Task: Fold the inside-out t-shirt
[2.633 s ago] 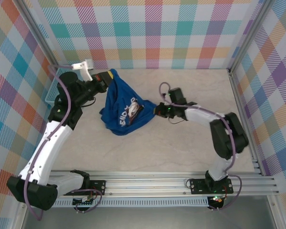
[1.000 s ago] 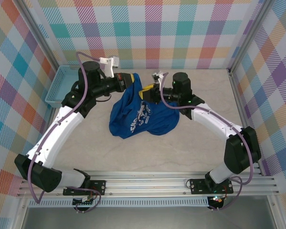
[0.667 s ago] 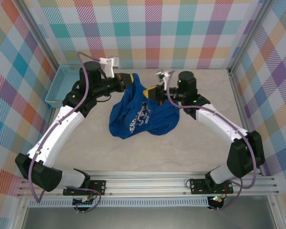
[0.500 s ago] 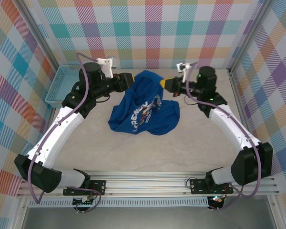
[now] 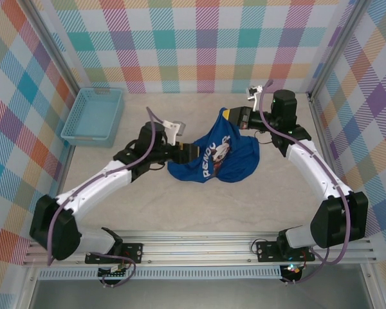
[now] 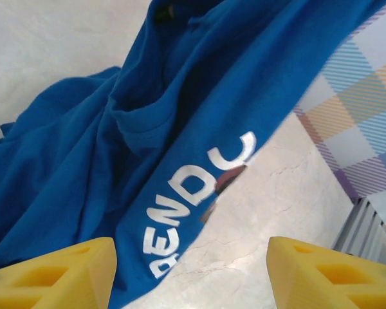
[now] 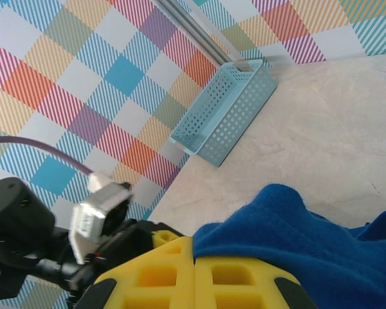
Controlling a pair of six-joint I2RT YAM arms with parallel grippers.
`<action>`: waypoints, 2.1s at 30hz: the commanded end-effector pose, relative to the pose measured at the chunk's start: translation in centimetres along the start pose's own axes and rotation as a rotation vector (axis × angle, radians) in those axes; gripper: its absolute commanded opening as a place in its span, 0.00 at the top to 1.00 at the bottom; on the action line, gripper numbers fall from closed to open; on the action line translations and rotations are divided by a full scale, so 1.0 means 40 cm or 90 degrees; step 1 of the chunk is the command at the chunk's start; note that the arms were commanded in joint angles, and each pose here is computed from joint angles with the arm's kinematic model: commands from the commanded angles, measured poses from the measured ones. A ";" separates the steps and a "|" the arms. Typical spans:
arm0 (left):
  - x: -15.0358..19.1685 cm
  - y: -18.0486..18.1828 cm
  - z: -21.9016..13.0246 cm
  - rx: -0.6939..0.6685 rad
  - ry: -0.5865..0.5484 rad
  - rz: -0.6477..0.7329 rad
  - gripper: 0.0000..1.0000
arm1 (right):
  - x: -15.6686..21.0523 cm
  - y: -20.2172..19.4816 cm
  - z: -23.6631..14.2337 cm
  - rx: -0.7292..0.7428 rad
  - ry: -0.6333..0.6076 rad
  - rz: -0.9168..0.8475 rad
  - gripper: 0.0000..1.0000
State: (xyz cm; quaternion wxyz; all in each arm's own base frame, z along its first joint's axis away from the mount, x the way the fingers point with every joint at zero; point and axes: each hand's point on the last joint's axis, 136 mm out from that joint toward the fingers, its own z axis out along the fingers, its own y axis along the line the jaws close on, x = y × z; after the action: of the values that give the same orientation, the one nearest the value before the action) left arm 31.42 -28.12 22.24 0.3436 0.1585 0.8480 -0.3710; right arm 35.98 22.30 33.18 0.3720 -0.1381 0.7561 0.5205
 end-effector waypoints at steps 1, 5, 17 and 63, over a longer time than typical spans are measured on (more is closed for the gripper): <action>-0.065 -0.016 0.042 0.025 -0.031 0.021 0.37 | -0.004 0.021 -0.007 -0.020 0.002 -0.009 1.00; -0.077 0.001 0.103 0.026 -0.014 -0.005 0.42 | 0.004 0.017 -0.009 -0.016 0.003 -0.007 1.00; -0.095 0.046 0.184 0.019 -0.003 -0.049 0.65 | 0.008 0.022 -0.015 -0.014 0.002 -0.015 1.00; -0.402 -0.576 -0.306 0.313 -0.238 0.150 1.00 | -0.455 0.112 -0.373 0.500 -0.260 -0.346 1.00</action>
State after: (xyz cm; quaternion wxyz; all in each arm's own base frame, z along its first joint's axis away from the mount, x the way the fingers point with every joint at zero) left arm 26.52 -33.44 51.07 0.4958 0.2292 0.6383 -0.5425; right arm 38.82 10.60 49.96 0.6339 -0.0879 0.7469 0.1807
